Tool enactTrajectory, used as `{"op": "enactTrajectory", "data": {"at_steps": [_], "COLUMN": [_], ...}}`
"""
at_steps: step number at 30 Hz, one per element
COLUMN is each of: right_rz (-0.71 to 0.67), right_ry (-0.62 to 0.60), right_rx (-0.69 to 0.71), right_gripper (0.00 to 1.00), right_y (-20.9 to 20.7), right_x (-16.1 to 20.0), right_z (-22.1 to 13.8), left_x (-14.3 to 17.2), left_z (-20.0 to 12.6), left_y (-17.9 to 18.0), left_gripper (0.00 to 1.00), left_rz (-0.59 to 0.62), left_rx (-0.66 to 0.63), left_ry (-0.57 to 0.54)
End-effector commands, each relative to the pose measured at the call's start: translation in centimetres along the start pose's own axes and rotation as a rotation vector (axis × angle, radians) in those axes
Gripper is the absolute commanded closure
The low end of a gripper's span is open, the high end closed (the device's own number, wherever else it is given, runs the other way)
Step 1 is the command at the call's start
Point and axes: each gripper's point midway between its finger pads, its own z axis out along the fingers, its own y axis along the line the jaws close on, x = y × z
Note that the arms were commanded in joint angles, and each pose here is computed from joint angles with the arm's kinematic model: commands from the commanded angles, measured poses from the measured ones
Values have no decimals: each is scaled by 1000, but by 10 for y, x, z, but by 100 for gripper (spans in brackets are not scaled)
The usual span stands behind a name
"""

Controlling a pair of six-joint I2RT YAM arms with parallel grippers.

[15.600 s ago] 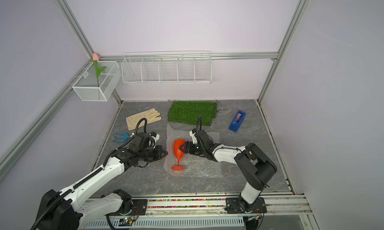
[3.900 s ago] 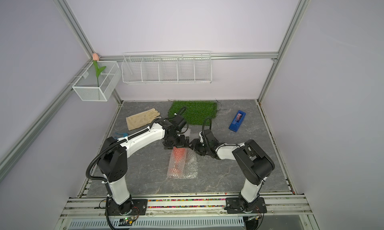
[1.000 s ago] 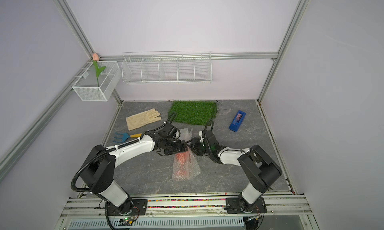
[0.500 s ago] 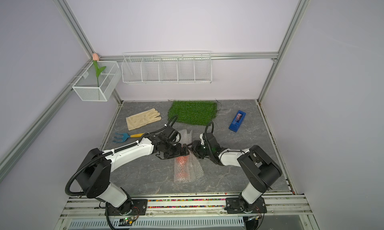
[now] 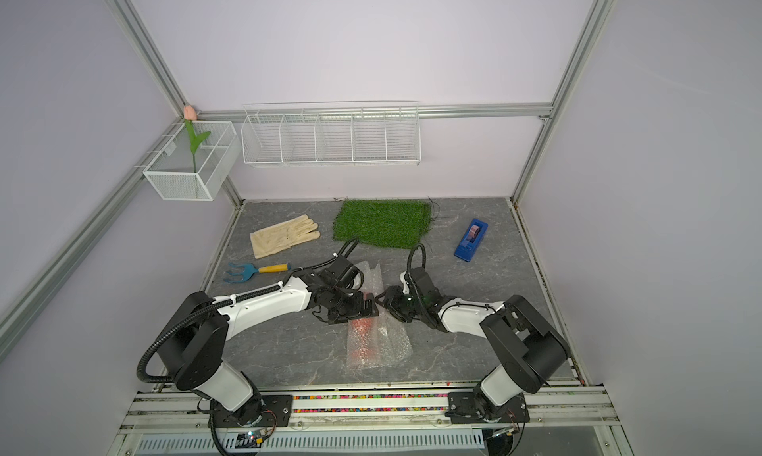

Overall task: Wrap wine glasses in bubble wrap
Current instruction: Wrap the wine glass in bubble wrap.

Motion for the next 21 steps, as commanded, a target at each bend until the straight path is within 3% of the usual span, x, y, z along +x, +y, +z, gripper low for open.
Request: {"op": "enactTrajectory", "data": {"at_steps": [1,7,21], "right_rz": [-23,-52,-54], "right_ry": [13,55,127], "right_rx": [81,158,160], "right_gripper": [41,31,34], "right_y": [-19,-32,-38], "right_x": [8,16,31], "right_z": [-11,-17,-18], "left_x": [1,-1,-1], "left_z": [3,1,2], "left_y": [-4,-7,-14], "left_gripper": [0,0,0], "left_rz": [-15,-7,8], "left_rx": [24,31,54], "left_ry": [5,-9,-3]}}
